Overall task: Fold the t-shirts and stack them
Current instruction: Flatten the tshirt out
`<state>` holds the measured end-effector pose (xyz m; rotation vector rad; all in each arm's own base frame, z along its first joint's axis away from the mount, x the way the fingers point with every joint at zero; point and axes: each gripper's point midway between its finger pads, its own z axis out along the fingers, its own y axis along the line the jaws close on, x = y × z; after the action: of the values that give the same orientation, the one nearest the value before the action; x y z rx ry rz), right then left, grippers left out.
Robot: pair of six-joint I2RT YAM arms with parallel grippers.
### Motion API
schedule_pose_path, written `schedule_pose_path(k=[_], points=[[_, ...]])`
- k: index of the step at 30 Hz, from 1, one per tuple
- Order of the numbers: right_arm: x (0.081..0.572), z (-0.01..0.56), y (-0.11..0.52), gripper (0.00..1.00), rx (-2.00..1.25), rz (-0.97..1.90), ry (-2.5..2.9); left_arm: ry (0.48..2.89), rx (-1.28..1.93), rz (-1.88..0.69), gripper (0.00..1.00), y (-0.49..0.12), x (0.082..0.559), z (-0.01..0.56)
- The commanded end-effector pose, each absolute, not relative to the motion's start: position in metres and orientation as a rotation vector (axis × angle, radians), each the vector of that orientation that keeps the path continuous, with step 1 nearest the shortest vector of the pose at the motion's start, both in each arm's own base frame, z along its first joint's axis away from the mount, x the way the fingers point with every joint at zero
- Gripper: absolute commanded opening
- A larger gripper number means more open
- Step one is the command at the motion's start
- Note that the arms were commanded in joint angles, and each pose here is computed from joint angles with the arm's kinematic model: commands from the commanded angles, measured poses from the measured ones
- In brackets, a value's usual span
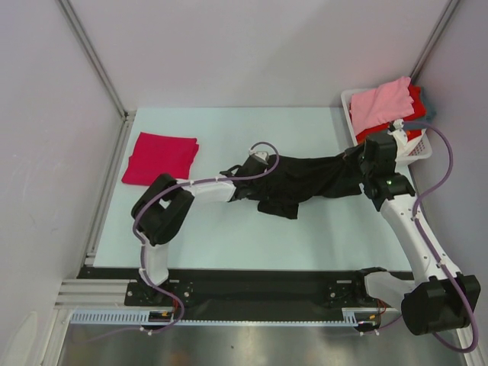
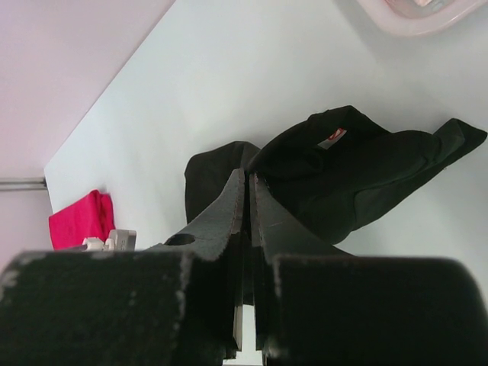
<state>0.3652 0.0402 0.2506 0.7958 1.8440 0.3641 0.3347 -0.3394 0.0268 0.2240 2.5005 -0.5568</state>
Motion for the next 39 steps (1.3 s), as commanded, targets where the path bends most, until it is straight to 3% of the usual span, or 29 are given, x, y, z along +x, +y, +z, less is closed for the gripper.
schedule_pose_path(k=[1, 6, 10, 20, 24, 28, 32, 35, 36, 37, 39], points=[[0.362, 0.271, 0.038, 0.0, 0.77, 0.382, 1.789, 2.43, 0.189, -0.507, 0.0, -0.331, 0.345, 0.059], [0.347, 0.287, 0.034, 0.0, 0.706, 0.363, 1.779, 2.332, 0.18, -0.236, 0.0, -0.27, 0.34, 0.115], [0.324, 0.318, 0.036, 0.0, 0.629, 0.397, 1.723, 2.25, 0.174, -0.123, 0.0, -0.215, 0.305, 0.182], [0.25, 0.425, 0.059, 0.0, 0.443, 0.666, 1.468, 2.034, 0.233, -0.597, 0.01, -0.197, 0.219, 0.316], [0.244, 0.425, 0.075, 0.0, 0.434, 0.785, 1.486, 2.009, 0.171, -0.525, 0.07, -0.183, 0.23, 0.323], [0.283, 0.392, 0.07, 0.0, 0.555, 0.729, 1.578, 2.08, 0.101, -0.493, 0.06, -0.182, 0.271, 0.291], [0.355, 0.315, 0.072, 0.0, 0.71, 0.655, 1.742, 2.223, 0.017, -0.46, 0.06, -0.186, 0.324, 0.218], [0.398, 0.287, 0.073, 0.18, 0.751, 0.621, 1.761, 2.266, -0.046, -0.352, 0.09, -0.193, 0.369, 0.185], [0.418, 0.273, 0.074, 0.54, 0.774, 0.585, 1.811, 2.265, -0.061, -0.33, 0.18, -0.195, 0.382, 0.182], [0.427, 0.262, 0.074, 0.73, 0.777, 0.556, 1.854, 2.284, -0.079, -0.288, 0.35, -0.194, 0.392, 0.175], [0.433, 0.239, 0.077, 0.87, 0.76, 0.51, 1.976, 2.306, -0.108, -0.199, 0.73, -0.192, 0.41, 0.173]])
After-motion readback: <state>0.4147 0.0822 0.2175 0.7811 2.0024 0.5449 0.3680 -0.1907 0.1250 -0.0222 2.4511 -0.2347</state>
